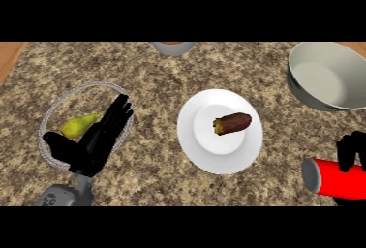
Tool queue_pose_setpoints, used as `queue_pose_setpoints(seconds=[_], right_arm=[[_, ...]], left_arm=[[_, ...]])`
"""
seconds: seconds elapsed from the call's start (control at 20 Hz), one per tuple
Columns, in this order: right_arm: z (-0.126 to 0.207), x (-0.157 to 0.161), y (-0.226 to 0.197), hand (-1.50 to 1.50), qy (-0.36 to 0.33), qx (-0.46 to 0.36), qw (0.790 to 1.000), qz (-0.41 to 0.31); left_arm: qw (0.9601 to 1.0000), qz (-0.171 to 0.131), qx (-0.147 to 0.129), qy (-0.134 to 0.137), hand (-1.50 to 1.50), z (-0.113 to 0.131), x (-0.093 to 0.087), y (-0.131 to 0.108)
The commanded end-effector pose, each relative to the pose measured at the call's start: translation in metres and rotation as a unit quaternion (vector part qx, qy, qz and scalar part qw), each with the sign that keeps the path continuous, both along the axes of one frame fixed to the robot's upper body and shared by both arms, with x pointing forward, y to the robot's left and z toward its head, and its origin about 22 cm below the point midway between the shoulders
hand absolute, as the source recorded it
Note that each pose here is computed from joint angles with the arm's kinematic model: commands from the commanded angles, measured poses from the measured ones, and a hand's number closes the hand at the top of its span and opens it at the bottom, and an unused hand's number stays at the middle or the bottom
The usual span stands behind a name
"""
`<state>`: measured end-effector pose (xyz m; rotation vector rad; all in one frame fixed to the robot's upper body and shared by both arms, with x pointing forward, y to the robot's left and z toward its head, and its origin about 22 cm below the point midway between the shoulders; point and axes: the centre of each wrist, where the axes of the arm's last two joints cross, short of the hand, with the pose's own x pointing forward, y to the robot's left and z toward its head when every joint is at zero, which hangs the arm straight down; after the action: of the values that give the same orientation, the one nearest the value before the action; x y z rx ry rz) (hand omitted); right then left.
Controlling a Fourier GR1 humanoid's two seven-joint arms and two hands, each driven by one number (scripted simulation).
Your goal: Pick the can from the plate and place it in the bowl
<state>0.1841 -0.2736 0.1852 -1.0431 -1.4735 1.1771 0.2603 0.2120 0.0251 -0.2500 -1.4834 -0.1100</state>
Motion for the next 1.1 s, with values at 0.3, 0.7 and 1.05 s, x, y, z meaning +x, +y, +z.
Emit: queue_pose_setpoints(seconds=[0.3,0.7,1.05], right_arm=[[0.056,-0.001,-0.026,1.50,-0.056,0.053,0.996,-0.040],[0.081,0.066,-0.068,1.50,-0.075,0.077,0.992,-0.073],[0.070,0.136,-0.086,1.50,-0.079,0.098,0.989,-0.083]], left_arm=[[0.9999,-0.014,-0.003,-0.003,0.00,0.001,0.005,0.002],[0.9998,-0.021,0.004,-0.006,0.00,0.016,0.004,0.001],[0.9998,-0.018,-0.005,-0.008,0.00,-0.008,0.008,-0.018]])
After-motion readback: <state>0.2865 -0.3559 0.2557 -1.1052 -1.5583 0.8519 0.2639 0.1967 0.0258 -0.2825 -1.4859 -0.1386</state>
